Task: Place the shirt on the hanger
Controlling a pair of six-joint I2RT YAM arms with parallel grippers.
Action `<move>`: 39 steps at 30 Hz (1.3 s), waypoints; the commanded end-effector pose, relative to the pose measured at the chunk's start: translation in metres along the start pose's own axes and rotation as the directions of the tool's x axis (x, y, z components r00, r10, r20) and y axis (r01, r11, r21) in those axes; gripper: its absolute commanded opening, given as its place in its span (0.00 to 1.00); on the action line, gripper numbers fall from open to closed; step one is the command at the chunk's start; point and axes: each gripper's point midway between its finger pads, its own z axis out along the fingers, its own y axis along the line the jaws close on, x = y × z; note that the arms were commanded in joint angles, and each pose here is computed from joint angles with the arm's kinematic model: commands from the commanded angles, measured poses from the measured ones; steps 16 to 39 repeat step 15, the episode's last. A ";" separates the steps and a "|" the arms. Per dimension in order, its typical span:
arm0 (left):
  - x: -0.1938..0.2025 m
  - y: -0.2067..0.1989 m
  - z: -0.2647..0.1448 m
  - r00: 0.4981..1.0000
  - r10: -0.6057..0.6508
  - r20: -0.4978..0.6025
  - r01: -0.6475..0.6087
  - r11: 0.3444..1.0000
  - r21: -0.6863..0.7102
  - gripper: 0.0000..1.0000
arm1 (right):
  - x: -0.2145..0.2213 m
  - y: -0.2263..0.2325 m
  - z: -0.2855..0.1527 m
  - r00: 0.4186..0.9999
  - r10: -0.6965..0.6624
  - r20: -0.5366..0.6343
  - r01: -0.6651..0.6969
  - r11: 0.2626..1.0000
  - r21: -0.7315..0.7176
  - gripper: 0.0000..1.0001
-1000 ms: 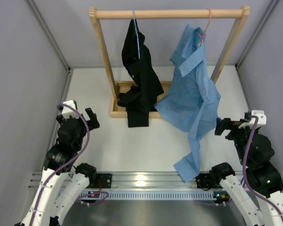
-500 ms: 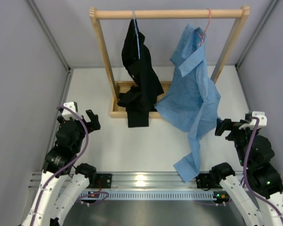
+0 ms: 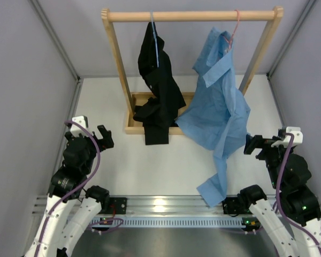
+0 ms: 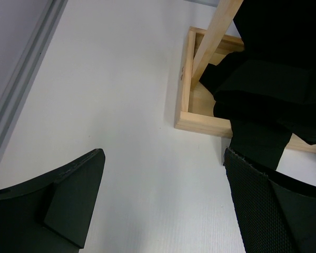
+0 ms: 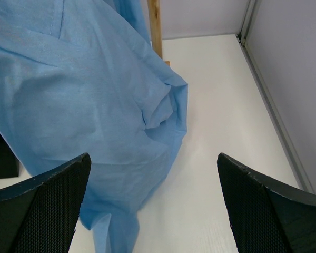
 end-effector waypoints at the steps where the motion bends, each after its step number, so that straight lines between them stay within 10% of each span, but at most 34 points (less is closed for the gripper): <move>1: -0.006 -0.002 0.001 1.000 -0.005 0.027 0.005 1.000 0.010 0.98 | 0.001 -0.003 0.004 1.000 -0.018 -0.005 0.018 1.000 0.020 0.99; 39: -0.004 -0.005 0.002 1.000 0.003 0.021 -0.004 1.000 0.029 0.98 | 0.000 0.002 0.006 0.999 -0.037 -0.018 0.037 0.999 -0.005 1.00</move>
